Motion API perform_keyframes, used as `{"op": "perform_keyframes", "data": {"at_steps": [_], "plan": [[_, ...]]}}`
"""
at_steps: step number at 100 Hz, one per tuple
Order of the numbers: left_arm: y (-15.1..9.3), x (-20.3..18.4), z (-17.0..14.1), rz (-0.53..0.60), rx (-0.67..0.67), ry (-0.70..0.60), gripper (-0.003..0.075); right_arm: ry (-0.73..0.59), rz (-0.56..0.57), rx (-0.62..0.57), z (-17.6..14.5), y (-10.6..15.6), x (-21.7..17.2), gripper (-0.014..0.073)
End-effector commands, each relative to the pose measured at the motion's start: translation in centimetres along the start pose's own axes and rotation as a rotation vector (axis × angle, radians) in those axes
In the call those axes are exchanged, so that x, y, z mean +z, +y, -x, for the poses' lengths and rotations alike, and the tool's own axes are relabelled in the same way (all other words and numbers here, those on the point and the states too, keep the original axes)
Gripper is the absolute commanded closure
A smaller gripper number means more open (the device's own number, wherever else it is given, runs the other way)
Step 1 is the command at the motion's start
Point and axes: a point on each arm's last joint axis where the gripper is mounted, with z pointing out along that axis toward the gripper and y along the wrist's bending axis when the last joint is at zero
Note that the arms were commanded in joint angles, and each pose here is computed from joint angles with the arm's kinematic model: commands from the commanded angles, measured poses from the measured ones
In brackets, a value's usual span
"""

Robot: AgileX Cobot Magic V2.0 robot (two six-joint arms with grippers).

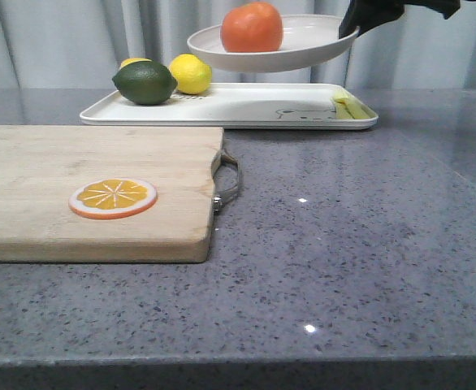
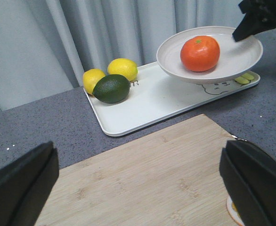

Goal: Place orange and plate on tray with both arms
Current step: 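Lift the plate with the orange and carry it over the tray, then lower the plate onto the tray beside the lime, then open the right gripper and lift it off the plate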

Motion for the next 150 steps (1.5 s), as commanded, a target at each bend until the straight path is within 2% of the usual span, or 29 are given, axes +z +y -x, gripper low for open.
{"op": "perform_keyframes", "data": {"at_steps": [1,23,42,85,127,139,150], "plan": [[0.3,-0.3,1.6,0.021,-0.02,-0.097,0.006,-0.111,0.045,-0.019,3.0,1.4,-1.3,0.0694],[0.3,-0.3,1.6,0.021,-0.02,-0.097,0.006,-0.089,0.059,-0.033,4.3,1.2,2.1,0.0694],[0.3,-0.3,1.6,0.021,-0.02,-0.097,0.006,-0.047,0.062,-0.051,4.1,0.8,4.3,0.0695],[0.3,-0.3,1.6,0.021,-0.02,-0.097,0.006,-0.006,0.059,-0.035,3.0,0.0,6.3,0.0695],[0.3,-0.3,1.6,0.021,-0.02,-0.097,0.006,-0.019,0.071,-0.02,3.1,0.1,6.5,0.069],[0.3,-0.3,1.6,0.021,-0.02,-0.097,0.006,-0.012,0.071,-0.02,3.0,0.1,6.5,0.0622],[0.3,-0.3,1.6,0.021,-0.02,-0.097,0.006,-0.007,0.071,-0.021,2.9,0.1,6.5,0.0491]]}}
